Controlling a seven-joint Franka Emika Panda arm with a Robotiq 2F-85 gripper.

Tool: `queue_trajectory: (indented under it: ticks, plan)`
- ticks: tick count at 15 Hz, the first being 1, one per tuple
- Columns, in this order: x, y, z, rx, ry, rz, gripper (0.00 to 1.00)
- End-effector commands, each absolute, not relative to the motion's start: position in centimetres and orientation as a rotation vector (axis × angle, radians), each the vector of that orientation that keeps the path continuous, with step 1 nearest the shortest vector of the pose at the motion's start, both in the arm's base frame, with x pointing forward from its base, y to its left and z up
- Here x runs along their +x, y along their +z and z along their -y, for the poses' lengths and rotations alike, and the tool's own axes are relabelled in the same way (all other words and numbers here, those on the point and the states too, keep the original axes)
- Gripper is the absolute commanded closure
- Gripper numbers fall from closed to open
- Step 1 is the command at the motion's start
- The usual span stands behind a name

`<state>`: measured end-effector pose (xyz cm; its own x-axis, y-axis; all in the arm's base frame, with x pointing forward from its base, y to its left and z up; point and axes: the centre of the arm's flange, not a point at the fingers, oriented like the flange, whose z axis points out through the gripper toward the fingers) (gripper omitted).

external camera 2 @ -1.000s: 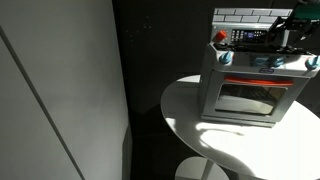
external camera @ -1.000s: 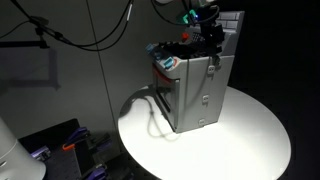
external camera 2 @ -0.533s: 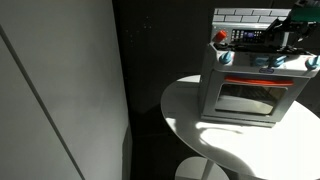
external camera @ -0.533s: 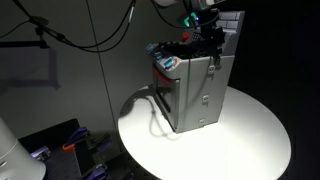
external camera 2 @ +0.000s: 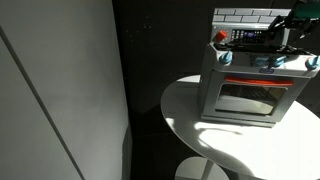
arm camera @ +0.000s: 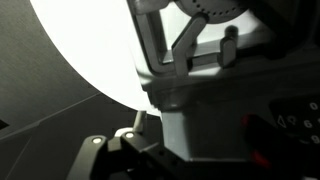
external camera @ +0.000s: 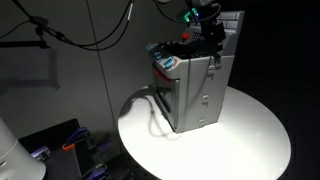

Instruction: Tap the top button on the control panel of the stove twice

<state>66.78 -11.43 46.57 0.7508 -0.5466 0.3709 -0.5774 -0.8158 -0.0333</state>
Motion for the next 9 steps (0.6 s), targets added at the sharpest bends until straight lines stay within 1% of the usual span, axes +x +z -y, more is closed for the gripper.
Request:
queue_trajectory:
  ticks: [1,9]
  plan:
    - [65.1,48.8,11.4,2.907,0.533,0.879,0.0]
    - [61.3,51.2,11.3,3.028,0.28,0.75,0.0]
